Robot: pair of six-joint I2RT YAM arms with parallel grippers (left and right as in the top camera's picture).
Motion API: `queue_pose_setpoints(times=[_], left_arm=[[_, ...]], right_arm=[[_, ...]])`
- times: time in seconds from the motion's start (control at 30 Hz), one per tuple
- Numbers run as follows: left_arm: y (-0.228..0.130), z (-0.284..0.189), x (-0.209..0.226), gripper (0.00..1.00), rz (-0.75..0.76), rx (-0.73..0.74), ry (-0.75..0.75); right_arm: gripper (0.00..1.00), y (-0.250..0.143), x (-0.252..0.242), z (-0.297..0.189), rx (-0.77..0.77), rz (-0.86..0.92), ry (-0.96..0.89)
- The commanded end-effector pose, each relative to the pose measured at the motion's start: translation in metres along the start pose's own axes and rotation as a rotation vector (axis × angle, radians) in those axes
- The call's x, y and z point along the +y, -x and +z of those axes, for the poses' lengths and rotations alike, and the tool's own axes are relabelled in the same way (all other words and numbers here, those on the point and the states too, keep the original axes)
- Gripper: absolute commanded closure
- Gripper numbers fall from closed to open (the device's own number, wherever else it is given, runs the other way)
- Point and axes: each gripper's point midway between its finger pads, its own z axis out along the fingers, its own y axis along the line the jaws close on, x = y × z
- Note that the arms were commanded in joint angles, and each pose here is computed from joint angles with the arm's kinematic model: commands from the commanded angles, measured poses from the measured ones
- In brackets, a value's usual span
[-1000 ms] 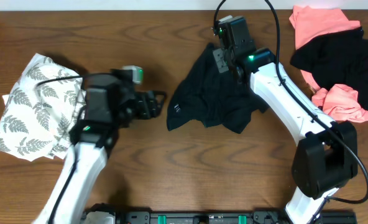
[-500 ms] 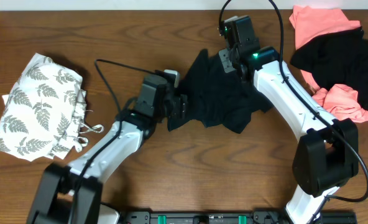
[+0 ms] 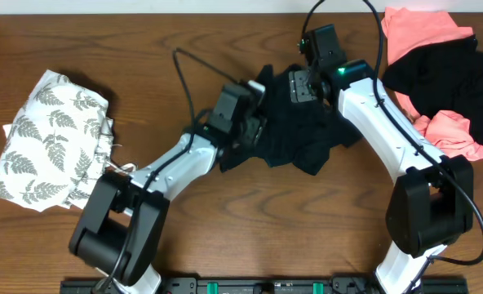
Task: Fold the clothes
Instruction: 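Reach the left gripper to the black garment's left edge, then grasp the black garment with both grippers at opposite edges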
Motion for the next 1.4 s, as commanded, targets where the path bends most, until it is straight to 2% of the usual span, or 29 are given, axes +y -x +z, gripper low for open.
queue_pose_setpoints(times=[0.0, 0.2, 0.47, 0.63, 0.73, 0.77, 0.97, 1.13, 1.37], left_arm=[[0.019, 0.005, 0.005, 0.24, 0.057, -0.027, 0.031], [0.000, 0.026, 0.000, 0.24, 0.065, 0.033, 0.021], [-0.022, 0.046, -0.008, 0.24, 0.101, 0.089, 0.068], [-0.024, 0.052, -0.011, 0.25, 0.104, 0.082, 0.066], [-0.020, 0.053, -0.007, 0.34, 0.102, 0.067, 0.088], [-0.019, 0.053, -0.001, 0.46, 0.103, 0.063, 0.122], [-0.002, 0.041, 0.016, 0.88, 0.101, 0.028, 0.226], [0.027, 0.008, 0.021, 0.91, 0.093, -0.018, 0.256], [0.058, -0.073, 0.043, 0.92, 0.057, -0.065, 0.320]], right_arm=[[0.23, -0.005, -0.006, 0.001, 0.031, 0.134, -0.005], [0.23, -0.017, -0.025, 0.002, 0.087, 0.300, -0.037], [0.23, -0.016, -0.031, 0.002, 0.097, 0.332, -0.002], [0.23, -0.016, -0.030, 0.002, 0.098, 0.333, 0.005], [0.24, -0.016, -0.030, 0.002, 0.098, 0.333, 0.005], [0.24, -0.016, -0.030, 0.002, 0.099, 0.333, 0.004], [0.24, -0.016, -0.030, 0.002, 0.096, 0.318, 0.004], [0.24, -0.015, -0.031, 0.002, 0.094, 0.280, 0.002], [0.24, -0.020, -0.031, 0.002, 0.114, 0.155, 0.008]])
